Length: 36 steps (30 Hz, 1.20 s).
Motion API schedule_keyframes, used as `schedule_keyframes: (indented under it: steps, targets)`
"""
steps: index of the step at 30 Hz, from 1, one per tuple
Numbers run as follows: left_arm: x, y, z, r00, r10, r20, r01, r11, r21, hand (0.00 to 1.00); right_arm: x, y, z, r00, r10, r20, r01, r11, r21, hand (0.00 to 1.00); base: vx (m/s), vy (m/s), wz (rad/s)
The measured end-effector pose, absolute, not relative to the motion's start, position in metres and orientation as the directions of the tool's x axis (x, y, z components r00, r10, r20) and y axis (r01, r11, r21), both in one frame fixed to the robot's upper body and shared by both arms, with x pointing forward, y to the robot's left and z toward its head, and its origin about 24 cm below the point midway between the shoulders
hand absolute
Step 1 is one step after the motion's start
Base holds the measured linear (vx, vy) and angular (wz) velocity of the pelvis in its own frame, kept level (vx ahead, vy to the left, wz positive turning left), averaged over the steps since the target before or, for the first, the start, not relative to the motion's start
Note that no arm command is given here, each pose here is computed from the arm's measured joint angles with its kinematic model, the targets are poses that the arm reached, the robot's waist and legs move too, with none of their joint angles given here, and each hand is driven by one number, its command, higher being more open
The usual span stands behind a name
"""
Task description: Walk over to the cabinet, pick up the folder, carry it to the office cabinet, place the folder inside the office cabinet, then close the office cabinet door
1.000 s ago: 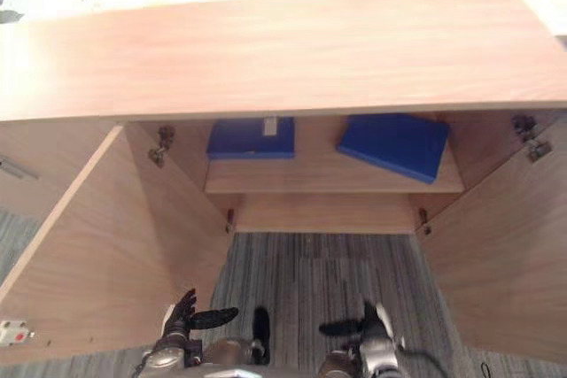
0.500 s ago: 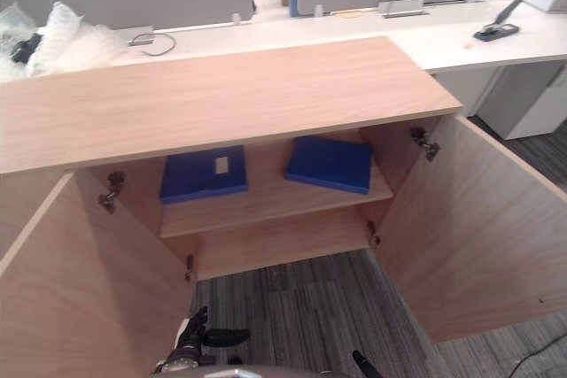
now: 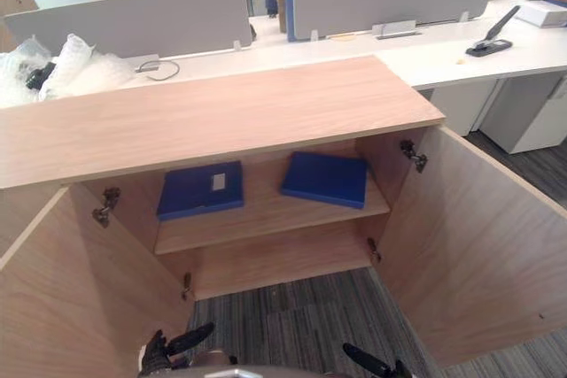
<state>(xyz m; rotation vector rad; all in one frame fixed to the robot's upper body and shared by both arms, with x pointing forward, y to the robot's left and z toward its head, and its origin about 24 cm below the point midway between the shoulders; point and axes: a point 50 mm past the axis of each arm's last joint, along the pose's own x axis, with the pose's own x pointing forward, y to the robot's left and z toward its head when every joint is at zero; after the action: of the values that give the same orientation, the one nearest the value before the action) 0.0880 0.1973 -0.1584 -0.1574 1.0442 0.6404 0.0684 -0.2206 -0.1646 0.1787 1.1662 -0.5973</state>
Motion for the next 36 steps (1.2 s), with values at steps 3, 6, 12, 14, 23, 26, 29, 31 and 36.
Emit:
schedule_keyframes:
  steps: [3,6,12,14,23,26,29,31,36]
  targets:
    - [0.08,0.206,-0.161,0.292,0.427,-0.856,-0.598,0.779,0.185,1.0,0.063,-0.211,-0.168,0.246,-0.31,-0.918,0.463,0.87,-0.17,1.0,0.14,0.152,-0.08]
    - [0.072,0.215,-0.163,0.256,0.438,-0.862,-0.599,0.772,0.214,1.0,0.053,-0.2,-0.172,0.22,-0.282,-0.934,0.444,0.881,-0.162,1.0,0.16,0.138,-0.15]
    - [0.067,0.213,-0.165,0.226,0.428,-0.875,-0.591,0.775,0.226,1.0,0.041,-0.202,-0.173,0.184,-0.29,-0.939,0.477,0.862,-0.173,1.0,0.08,0.054,-0.05]
    - [0.068,0.21,-0.166,0.22,0.428,-0.877,-0.594,0.771,0.227,1.0,0.04,-0.206,-0.172,0.183,-0.301,-0.936,0.489,0.854,-0.179,1.0,0.05,0.023,-0.21]
    - [0.069,0.207,-0.165,0.215,0.442,-0.871,-0.602,0.762,0.238,1.0,0.052,-0.214,-0.167,0.242,-0.345,-0.907,0.485,0.853,-0.195,1.0,0.04,-0.038,-0.2]
    - [0.071,0.211,-0.164,0.222,0.45,-0.865,-0.601,0.762,0.241,1.0,0.051,-0.209,-0.168,0.232,-0.332,-0.914,0.479,0.857,-0.19,1.0,0.1,-0.288,0.04]
    - [0.066,0.197,-0.167,0.209,0.417,-0.885,-0.616,0.759,0.212,1.0,0.047,-0.22,-0.167,0.208,-0.35,-0.913,0.485,0.848,-0.215,1.0,0.19,-0.251,0.0]
    - [0.066,0.199,-0.168,0.205,0.409,-0.889,-0.634,0.748,0.198,1.0,0.045,-0.218,-0.168,0.198,-0.343,-0.918,0.482,0.85,-0.214,1.0,0.18,-0.236,0.12]
    - [0.062,0.206,-0.167,0.177,0.431,-0.885,-0.697,0.69,0.197,1.0,0.04,-0.212,-0.171,0.18,-0.317,-0.931,0.471,0.859,-0.202,1.0,0.07,-0.091,0.31]
